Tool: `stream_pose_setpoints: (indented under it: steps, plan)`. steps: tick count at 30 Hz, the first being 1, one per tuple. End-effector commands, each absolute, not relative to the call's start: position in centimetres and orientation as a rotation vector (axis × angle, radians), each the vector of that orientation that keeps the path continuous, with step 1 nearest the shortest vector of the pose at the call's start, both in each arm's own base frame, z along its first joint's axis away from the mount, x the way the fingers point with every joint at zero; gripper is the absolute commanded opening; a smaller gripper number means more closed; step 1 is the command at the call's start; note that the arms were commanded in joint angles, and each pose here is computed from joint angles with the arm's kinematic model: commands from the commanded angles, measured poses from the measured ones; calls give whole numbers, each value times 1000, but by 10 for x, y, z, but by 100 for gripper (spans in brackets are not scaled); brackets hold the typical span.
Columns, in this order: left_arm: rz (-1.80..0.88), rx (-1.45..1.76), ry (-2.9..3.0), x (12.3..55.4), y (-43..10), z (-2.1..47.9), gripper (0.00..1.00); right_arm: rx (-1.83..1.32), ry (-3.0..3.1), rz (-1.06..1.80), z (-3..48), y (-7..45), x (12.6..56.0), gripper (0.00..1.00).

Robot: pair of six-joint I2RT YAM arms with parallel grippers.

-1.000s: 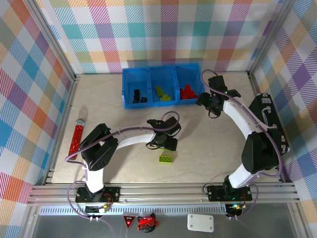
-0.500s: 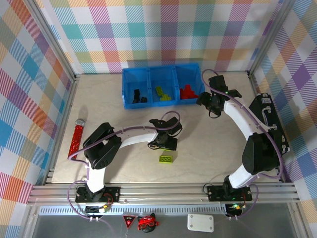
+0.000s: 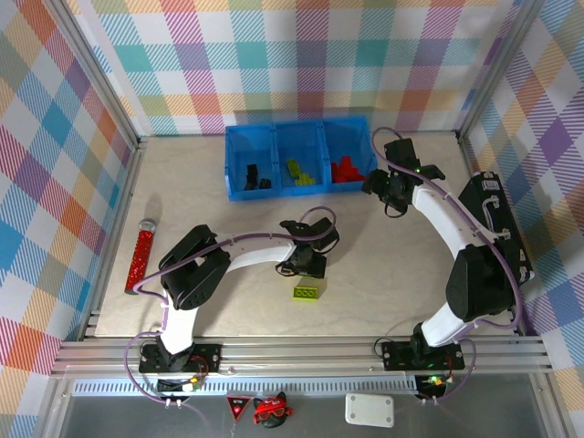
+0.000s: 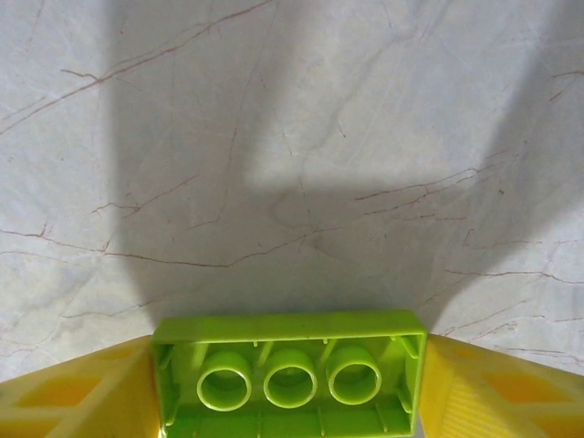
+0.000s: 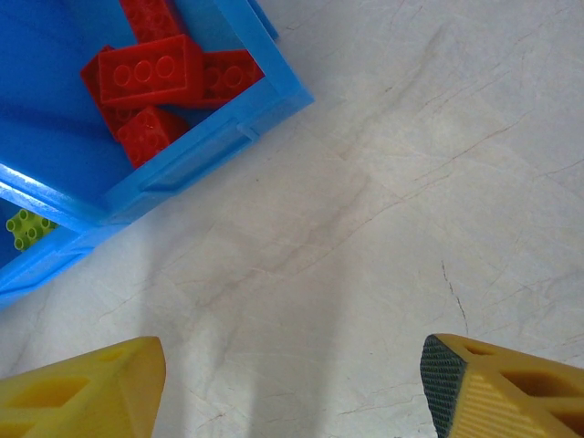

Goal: Sort the legos into containers by color

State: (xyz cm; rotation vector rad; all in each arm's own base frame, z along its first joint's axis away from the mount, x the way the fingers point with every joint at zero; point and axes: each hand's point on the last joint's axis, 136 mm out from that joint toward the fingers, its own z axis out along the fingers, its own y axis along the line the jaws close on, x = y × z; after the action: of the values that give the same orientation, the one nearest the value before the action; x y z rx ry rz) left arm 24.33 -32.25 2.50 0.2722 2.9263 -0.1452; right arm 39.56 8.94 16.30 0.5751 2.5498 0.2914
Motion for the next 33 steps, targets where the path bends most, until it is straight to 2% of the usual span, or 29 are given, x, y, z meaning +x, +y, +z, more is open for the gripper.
stream_pose_setpoints:
  steps: [1,8,17,24,33]
  plan:
    - [-112,280,2947,235,-319,26,67,561,2549,304,167,89,393,75]
    - [-121,279,2936,235,-318,31,65,566,2551,320,166,91,392,75]
    - [-167,301,2829,249,-322,60,65,556,2555,323,168,91,389,74]
    - [-215,343,2727,280,-337,90,65,552,2552,300,170,86,381,74]
    - [-225,317,2593,345,-343,128,65,551,2537,274,176,79,369,74]
